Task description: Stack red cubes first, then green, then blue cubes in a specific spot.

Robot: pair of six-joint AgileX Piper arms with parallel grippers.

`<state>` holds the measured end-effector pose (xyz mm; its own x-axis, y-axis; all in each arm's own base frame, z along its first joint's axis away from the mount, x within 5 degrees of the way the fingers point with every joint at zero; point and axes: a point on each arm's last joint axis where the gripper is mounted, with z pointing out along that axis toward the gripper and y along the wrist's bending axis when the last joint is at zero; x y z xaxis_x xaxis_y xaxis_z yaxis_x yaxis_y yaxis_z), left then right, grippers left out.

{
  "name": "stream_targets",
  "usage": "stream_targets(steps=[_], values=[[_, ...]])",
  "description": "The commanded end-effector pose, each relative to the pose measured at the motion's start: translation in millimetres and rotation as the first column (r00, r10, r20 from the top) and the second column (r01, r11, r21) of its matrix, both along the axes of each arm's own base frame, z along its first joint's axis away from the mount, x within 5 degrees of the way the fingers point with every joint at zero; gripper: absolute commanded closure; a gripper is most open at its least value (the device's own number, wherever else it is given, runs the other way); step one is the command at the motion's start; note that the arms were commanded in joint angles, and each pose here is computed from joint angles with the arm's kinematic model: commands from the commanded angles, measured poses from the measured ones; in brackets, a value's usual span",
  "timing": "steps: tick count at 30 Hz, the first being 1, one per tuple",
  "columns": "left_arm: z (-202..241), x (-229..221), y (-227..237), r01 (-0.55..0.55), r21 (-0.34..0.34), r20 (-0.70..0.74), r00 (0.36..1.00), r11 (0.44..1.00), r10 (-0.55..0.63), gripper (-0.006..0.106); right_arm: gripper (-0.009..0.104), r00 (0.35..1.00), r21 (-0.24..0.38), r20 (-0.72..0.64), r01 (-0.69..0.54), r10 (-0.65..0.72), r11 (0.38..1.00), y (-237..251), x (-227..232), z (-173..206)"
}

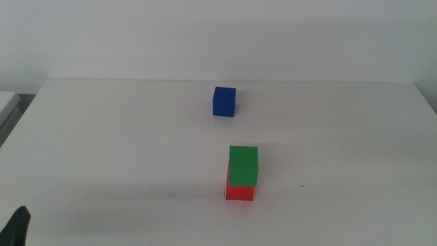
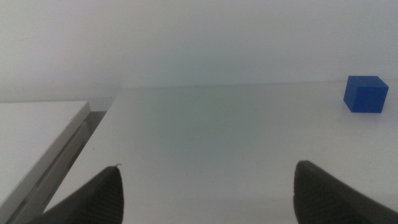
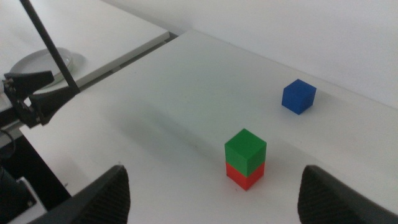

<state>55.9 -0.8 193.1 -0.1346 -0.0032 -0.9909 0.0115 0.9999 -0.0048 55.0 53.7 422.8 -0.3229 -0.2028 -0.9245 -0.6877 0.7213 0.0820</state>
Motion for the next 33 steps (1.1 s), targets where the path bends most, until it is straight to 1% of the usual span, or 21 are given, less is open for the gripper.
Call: stream_targets(steps=[1, 5, 8, 10, 12, 17, 19, 20, 22, 23, 26, 27, 28, 29, 30, 31, 33], values=[[1.6, -0.1, -0.1, 0.001, -0.003, 0.018, 1.0, 1.0, -0.001, 0.007, 0.008, 1.0, -0.022, 0.012, -0.012, 0.013, 1.0, -5.8, -4.1, -2.4], [1.6, -0.1, -0.1, 0.001, -0.003, 0.018, 1.0, 1.0, -0.001, 0.007, 0.008, 1.0, -0.042, 0.002, -0.009, 0.009, 0.999, -6.9, -4.2, -4.1], [1.6, -0.1, -0.1, 0.001, -0.003, 0.018, 1.0, 1.0, -0.001, 0.007, 0.008, 1.0, -0.046, 0.023, 0.002, -0.001, 0.999, -7.6, -2.9, -3.1], [1.6, -0.1, -0.1, 0.001, -0.003, 0.018, 1.0, 1.0, -0.001, 0.007, 0.008, 1.0, -0.047, 0.03, 0.007, -0.006, 0.999, -7.9, -2.3, -2.8], [1.6, -0.1, -0.1, 0.001, -0.003, 0.018, 1.0, 1.0, -0.001, 0.007, 0.008, 1.0, -0.033, 0.01, 0.008, -0.007, 0.999, -7.5, -3.0, -3.1], [1.2, -0.1, -0.1, 0.002, 0.005, 0.014, 1.0, 1.0, -0.002, 0.007, 0.008, 1.0, -0.033, 0.01, 0.008, -0.007, 0.999, -7.5, -3.0, -3.1], [-1.6, -0.5, -0.2, 0.004, 0.012, -0.017, 1.0, 1.0, -0.004, 0.007, 0.008, 1.0, -0.033, 0.01, 0.008, -0.007, 0.999, -7.5, -3.0, -3.1], [6.0, 0.2, -0.4, 0.006, 0.005, -0.04, 0.999, 1.0, -0.005, 0.007, 0.008, 1.0, -0.033, 0.01, 0.008, -0.007, 0.999, -7.5, -3.0, -3.1], [33.9, 6.0, -1.3, 0.011, -0.014, -0.122, 0.993, 1.0, -0.012, 0.007, 0.008, 1.0, -0.033, 0.01, 0.008, -0.007, 0.999, -7.5, -3.0, -3.1], [51.2, 10.8, -2.4, 0.016, -0.032, -0.194, 0.981, 0.999, -0.022, 0.007, 0.008, 1.0, -0.033, 0.01, 0.008, -0.007, 0.999, -7.5, -3.0, -3.1], [98.2, 29.7, -7.3, 0.039, -0.081, -0.397, 0.915, 0.996, -0.068, 0.007, 0.008, 1.0, -0.034, 0.012, 0.009, -0.008, 0.999, -7.6, -2.8, -3.1], [111.9, 37.8, -9.8, 0.035, -0.127, -0.453, 0.887, 0.991, -0.089, 0.007, 0.008, 1.0, -0.033, 0.01, 0.007, -0.007, 0.999, -7.5, -3.0, -3.1], [121.1, 45.1, -11.9, 0.009, -0.188, -0.499, 0.861, 0.982, -0.104, 0.007, 0.008, 1.0, -0.033, 0.01, 0.007, -0.007, 0.999, -7.5, -3.0, -3.1], [130.9, 53.9, -14.1, -0.024, -0.244, -0.556, 0.822, 0.97, -0.119, 0.007, 0.008, 1.0, -0.033, 0.01, 0.007, -0.007, 0.999, -7.5, -3.0, -3.1], [138.5, 62.4, -16.3, -0.052, -0.279, -0.618, 0.774, 0.959, -0.138, 0.007, 0.008, 1.0, -0.033, 0.01, 0.007, -0.007, 0.999, -7.5, -3.0, -3.1], [147.1, 68.8, -18.6, -0.063, -0.301, -0.66, 0.734, 0.952, -0.16, 0.007, 0.008, 1.0, -0.033, 0.01, 0.007, -0.007, 0.999, -7.5, -3.0, -3.1], [155.3, 85.9, -22.5, -0.085, -0.313, -0.766, 0.612, 0.946, -0.198, 0.007, 0.008, 1.0, -0.033, 0.01, 0.007, -0.007, 0.999, -7.5, -3.0, -3.1]])
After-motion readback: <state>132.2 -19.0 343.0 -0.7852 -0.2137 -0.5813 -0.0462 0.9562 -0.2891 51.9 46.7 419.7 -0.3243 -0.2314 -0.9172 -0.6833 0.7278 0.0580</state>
